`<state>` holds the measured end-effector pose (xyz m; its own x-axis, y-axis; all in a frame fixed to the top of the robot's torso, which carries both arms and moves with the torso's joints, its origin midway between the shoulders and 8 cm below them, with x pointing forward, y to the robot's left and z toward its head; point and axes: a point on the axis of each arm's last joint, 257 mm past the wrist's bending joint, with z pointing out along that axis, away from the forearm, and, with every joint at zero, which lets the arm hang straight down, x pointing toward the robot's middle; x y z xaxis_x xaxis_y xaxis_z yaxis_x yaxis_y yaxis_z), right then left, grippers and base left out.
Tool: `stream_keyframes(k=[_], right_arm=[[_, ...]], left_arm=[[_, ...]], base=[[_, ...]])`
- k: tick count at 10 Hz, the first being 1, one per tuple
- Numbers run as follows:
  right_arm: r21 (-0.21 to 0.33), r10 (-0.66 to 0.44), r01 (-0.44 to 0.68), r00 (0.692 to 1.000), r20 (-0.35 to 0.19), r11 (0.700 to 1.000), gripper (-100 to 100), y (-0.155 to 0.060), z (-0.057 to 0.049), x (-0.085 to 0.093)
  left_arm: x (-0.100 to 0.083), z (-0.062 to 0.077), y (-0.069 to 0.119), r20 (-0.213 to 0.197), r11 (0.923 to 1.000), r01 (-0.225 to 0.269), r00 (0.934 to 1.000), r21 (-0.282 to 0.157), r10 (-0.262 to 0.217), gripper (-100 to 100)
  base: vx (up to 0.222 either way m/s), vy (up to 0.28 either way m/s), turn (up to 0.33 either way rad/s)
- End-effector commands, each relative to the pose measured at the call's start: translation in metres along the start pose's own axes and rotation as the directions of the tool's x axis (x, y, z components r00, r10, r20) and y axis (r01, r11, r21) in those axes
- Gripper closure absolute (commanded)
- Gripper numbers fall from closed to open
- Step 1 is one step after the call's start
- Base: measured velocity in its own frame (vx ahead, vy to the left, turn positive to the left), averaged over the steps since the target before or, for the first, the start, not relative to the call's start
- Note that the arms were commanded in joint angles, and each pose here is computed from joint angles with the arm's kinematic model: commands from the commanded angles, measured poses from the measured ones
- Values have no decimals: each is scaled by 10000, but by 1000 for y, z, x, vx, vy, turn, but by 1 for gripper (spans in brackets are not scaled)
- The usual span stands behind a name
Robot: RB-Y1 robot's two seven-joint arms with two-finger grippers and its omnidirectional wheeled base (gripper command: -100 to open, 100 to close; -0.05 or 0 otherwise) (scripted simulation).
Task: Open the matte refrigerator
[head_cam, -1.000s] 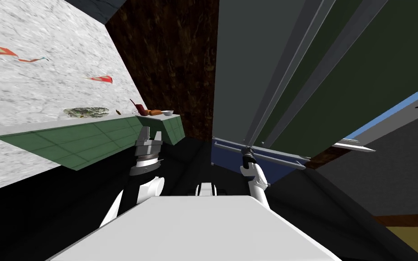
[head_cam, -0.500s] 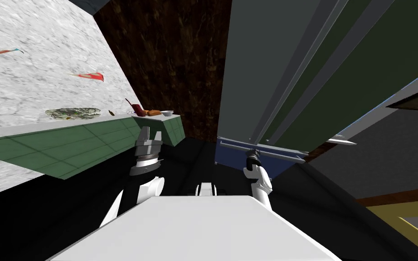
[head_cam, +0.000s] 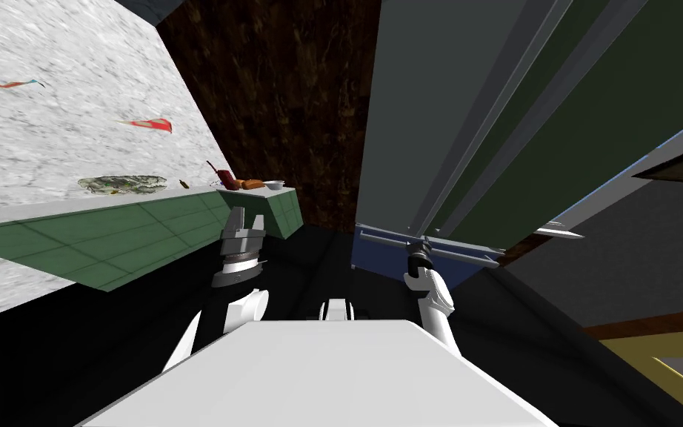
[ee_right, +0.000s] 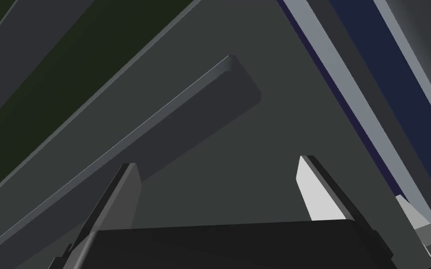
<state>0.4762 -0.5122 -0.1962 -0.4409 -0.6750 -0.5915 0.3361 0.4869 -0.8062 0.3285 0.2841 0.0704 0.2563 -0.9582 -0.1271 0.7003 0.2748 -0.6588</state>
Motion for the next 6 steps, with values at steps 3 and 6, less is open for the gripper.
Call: stream_keyframes(k=[3, 6], right_arm=[[-125, -135, 139, 9994, 309, 9998, -100, 1, 13, -16], [-612, 352, -330, 9987, 359, 9976, -100, 30, 11, -34]], left_arm=[[0, 0, 0, -1, 10000, 0, 10000, 1, 0, 0], [0, 0, 0, -1, 10000, -1, 10000, 0, 1, 0]], base=[[-16, -143, 107], [-35, -184, 97]])
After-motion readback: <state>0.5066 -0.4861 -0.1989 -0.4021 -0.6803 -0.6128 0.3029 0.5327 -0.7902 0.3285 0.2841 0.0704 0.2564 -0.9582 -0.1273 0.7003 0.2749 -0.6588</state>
